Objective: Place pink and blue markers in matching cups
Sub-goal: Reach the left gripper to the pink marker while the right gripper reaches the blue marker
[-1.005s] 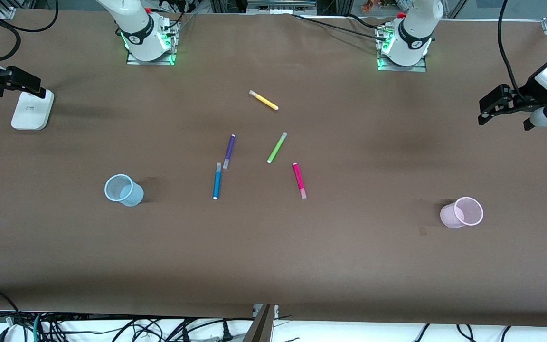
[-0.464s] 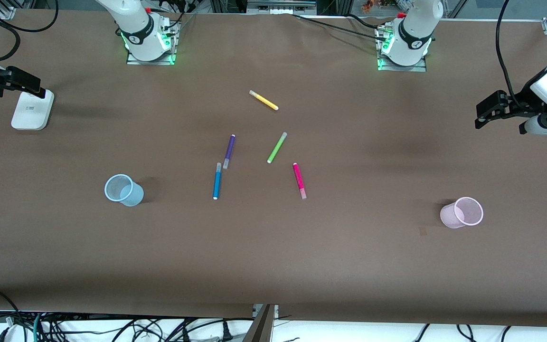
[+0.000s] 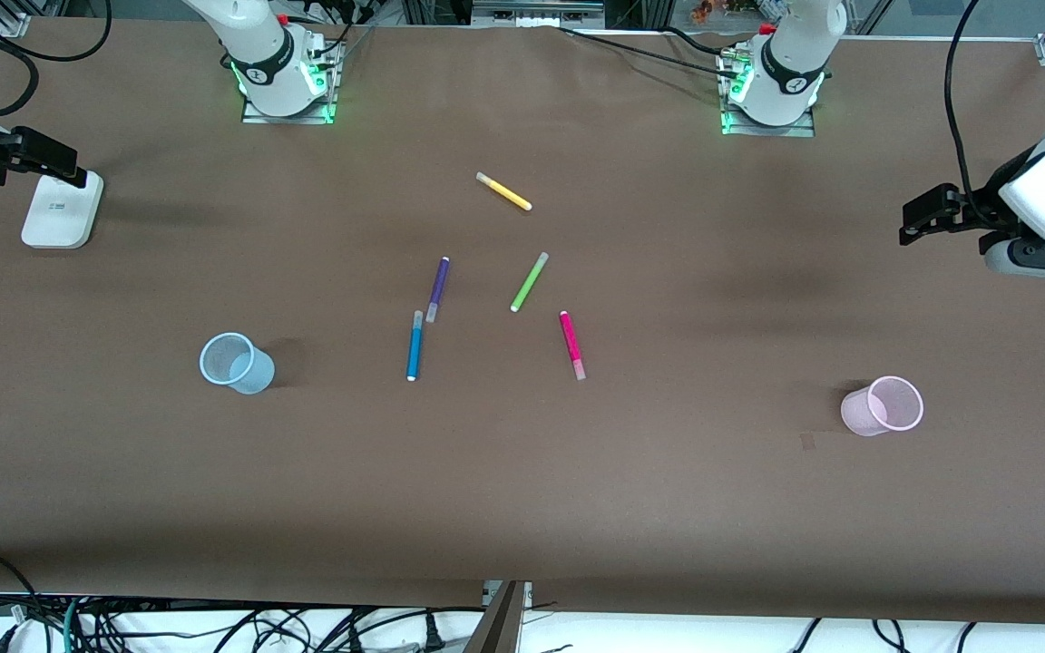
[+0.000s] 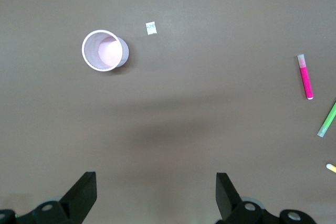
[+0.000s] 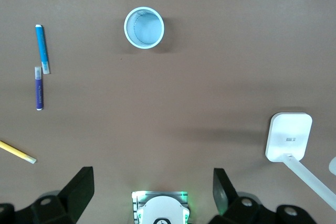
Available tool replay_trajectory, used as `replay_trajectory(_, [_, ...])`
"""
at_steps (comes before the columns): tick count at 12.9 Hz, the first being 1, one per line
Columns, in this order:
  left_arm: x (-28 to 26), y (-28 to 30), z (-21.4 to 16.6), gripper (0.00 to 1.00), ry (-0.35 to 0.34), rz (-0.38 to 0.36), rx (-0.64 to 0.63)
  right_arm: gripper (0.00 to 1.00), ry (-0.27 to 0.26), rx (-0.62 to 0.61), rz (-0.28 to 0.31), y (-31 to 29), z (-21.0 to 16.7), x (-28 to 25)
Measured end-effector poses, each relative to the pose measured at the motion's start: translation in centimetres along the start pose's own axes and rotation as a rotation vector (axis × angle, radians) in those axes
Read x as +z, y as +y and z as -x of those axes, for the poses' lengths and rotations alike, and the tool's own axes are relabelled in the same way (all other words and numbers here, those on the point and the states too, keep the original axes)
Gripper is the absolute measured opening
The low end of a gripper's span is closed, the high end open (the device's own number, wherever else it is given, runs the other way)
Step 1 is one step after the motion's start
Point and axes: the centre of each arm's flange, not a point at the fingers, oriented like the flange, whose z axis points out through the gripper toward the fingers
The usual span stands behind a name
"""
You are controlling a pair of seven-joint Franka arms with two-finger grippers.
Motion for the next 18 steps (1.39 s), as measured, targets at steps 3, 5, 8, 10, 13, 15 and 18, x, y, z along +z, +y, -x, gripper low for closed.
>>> replay_trajectory(3, [0.2, 1.3, 0.2, 1.0, -0.021, -0.001, -0.073, 1.0, 0.0, 0.0, 0.0, 0.0, 0.0, 0.0])
replay_trajectory(5, [0.6, 4.4, 0.1, 1.0, -0.031, -0.004, -0.09, 1.0, -0.001, 0.0, -0.001, 0.0, 0.0, 0.0])
replay_trajectory(8, [2.4, 10.1, -0.8, 1.0, -0.039, 0.001, -0.095, 1.0, 0.0, -0.003, -0.003, -0.2, -0.4, 0.2])
replay_trajectory(10, [4.8, 14.3, -2.2, 1.0, -0.032, 0.016, -0.128, 1.0, -0.002, -0.008, -0.006, -0.6, -1.4, 0.9])
replay_trajectory(13, [9.4, 18.9, -4.7, 1.0, -0.028, 0.054, -0.191, 1.0, 0.007, -0.033, 0.001, -2.1, -3.8, 2.9])
replay_trajectory(15, [12.5, 21.4, -5.9, 1.0, -0.035, 0.075, -0.234, 1.0, 0.0, -0.062, 0.004, -4.0, -5.6, 4.9])
replay_trajectory(18, [16.8, 25.6, -6.5, 1.0, -0.027, 0.034, -0.277, 1.0, -0.042, -0.111, -0.037, -7.7, -7.6, 8.2])
